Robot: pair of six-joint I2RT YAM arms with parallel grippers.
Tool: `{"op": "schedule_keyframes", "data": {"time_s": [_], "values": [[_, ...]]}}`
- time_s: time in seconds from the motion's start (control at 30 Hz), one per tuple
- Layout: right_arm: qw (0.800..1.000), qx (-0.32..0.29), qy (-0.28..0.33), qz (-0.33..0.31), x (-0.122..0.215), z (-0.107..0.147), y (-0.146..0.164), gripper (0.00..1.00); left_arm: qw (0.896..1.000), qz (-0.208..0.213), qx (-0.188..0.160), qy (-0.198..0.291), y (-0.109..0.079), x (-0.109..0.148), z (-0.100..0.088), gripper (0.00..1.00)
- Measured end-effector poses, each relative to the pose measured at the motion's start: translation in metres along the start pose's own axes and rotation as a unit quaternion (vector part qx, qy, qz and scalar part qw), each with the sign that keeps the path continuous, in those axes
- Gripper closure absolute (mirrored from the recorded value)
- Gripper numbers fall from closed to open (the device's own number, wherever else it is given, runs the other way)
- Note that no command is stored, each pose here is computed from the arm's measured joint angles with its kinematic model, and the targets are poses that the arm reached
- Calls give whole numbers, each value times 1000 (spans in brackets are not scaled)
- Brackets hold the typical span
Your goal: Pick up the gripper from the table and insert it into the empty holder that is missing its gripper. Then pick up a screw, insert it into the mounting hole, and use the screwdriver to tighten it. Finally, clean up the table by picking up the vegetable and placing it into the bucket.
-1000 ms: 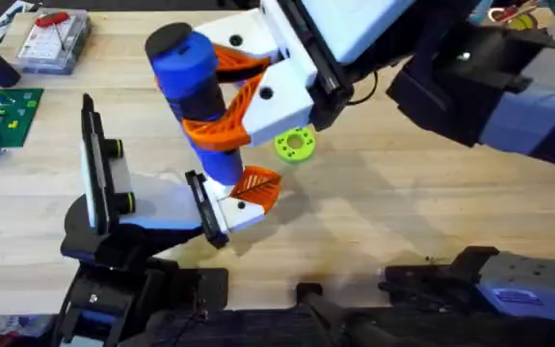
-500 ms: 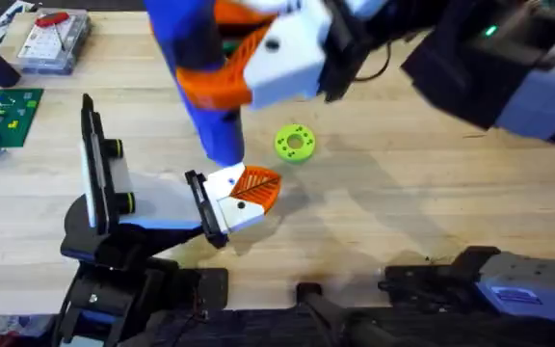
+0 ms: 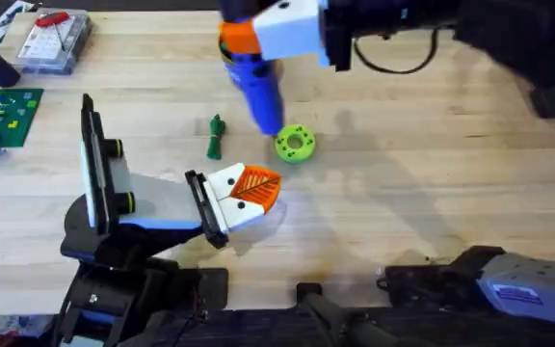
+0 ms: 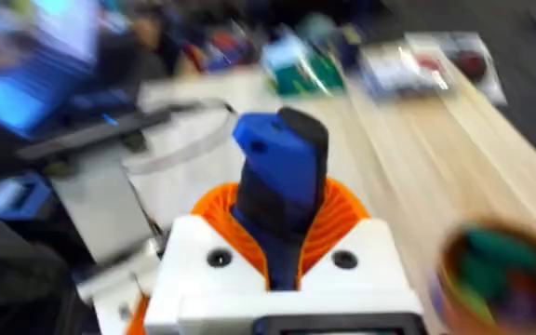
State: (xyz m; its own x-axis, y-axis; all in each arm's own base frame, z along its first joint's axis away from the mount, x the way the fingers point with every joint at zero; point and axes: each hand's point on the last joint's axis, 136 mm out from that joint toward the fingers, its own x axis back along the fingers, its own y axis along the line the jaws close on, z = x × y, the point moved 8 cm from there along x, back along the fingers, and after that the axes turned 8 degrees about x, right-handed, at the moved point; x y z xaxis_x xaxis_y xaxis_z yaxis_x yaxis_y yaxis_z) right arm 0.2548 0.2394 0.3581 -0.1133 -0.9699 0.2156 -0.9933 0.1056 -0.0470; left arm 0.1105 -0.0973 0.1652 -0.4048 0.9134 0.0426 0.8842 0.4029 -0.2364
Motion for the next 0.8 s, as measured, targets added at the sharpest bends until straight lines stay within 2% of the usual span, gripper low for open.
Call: {"op": "schedule_keyframes", "data": {"time_s": [0.17,0.33,0.4,0.47,0.57,0.7,0.8], "values": [[988,-28,132,75,34,5,-10,891,1000,-2,0,-1,0,0,0,990],[957,-8,253,145,73,1,-9,892,999,-35,9,-16,6,0,-5,990],[941,-2,297,163,83,5,-6,891,998,-52,1,-34,8,1,-11,990],[927,-2,333,172,90,11,-3,892,997,-72,5,-41,12,1,-13,990],[908,-17,384,166,98,24,4,892,993,-112,33,-22,18,3,-8,990],[885,-43,440,149,109,37,17,892,984,-175,35,7,20,11,-15,990],[876,-45,456,152,112,40,19,892,974,-224,34,31,20,19,-27,990]]}}
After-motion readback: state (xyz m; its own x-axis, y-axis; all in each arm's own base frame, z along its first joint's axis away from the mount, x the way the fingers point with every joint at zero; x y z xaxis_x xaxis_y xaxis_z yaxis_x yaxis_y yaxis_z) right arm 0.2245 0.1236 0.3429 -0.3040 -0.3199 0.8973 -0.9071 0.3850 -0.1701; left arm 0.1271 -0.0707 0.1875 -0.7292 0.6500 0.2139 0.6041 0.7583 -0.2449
